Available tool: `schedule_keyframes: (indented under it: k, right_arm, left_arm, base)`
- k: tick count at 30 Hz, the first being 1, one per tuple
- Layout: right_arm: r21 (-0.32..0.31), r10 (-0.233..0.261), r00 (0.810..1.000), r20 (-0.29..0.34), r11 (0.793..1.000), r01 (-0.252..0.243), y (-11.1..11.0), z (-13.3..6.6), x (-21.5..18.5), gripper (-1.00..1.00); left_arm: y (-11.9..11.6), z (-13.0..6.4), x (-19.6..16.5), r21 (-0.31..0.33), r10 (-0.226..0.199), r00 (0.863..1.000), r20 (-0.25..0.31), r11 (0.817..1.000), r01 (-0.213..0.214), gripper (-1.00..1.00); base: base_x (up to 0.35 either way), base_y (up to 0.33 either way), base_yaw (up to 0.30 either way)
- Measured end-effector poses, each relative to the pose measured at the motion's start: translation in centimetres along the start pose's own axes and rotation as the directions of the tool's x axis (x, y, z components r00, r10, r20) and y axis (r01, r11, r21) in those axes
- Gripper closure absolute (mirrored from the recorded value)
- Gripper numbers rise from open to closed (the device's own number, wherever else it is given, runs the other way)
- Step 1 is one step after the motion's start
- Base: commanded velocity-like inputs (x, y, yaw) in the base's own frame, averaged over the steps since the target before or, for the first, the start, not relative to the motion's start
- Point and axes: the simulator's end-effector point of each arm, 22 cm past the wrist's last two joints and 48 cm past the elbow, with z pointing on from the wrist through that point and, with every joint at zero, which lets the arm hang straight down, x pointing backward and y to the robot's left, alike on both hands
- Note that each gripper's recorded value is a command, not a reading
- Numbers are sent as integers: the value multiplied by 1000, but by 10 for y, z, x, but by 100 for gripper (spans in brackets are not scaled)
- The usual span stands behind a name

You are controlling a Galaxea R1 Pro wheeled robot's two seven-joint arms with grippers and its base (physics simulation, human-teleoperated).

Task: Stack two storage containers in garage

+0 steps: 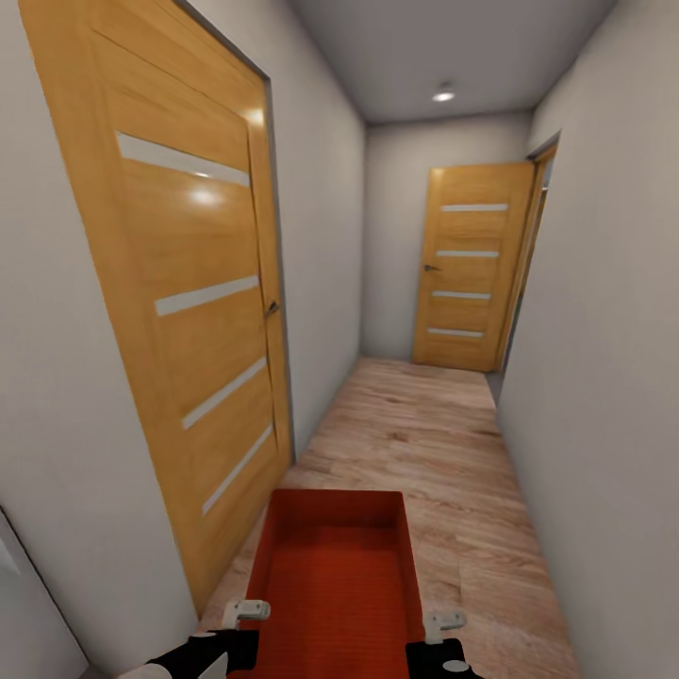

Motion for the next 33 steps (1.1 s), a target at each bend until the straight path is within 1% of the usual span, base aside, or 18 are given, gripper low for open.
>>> schedule_keyframes:
  k: [2, 21, 33]
  right_arm:
    - [0, 0, 1000, 0, 1000, 0, 0, 0, 0, 100]
    - [0, 0, 1000, 0, 1000, 0, 0, 0, 0, 100]
    - [0, -1, 1000, -1, 1000, 1, 0, 0, 0, 100]
  left_arm:
    - [0, 0, 0, 0, 0, 1000, 0, 1000, 0, 100]
    - [0, 0, 0, 0, 0, 1000, 0, 1000, 0, 100]
    - [0, 0, 0, 0, 0, 1000, -1, 1000, 0, 100]
  base:
    - [324, 0, -116]
    - [324, 0, -252]
    - [324, 0, -219]
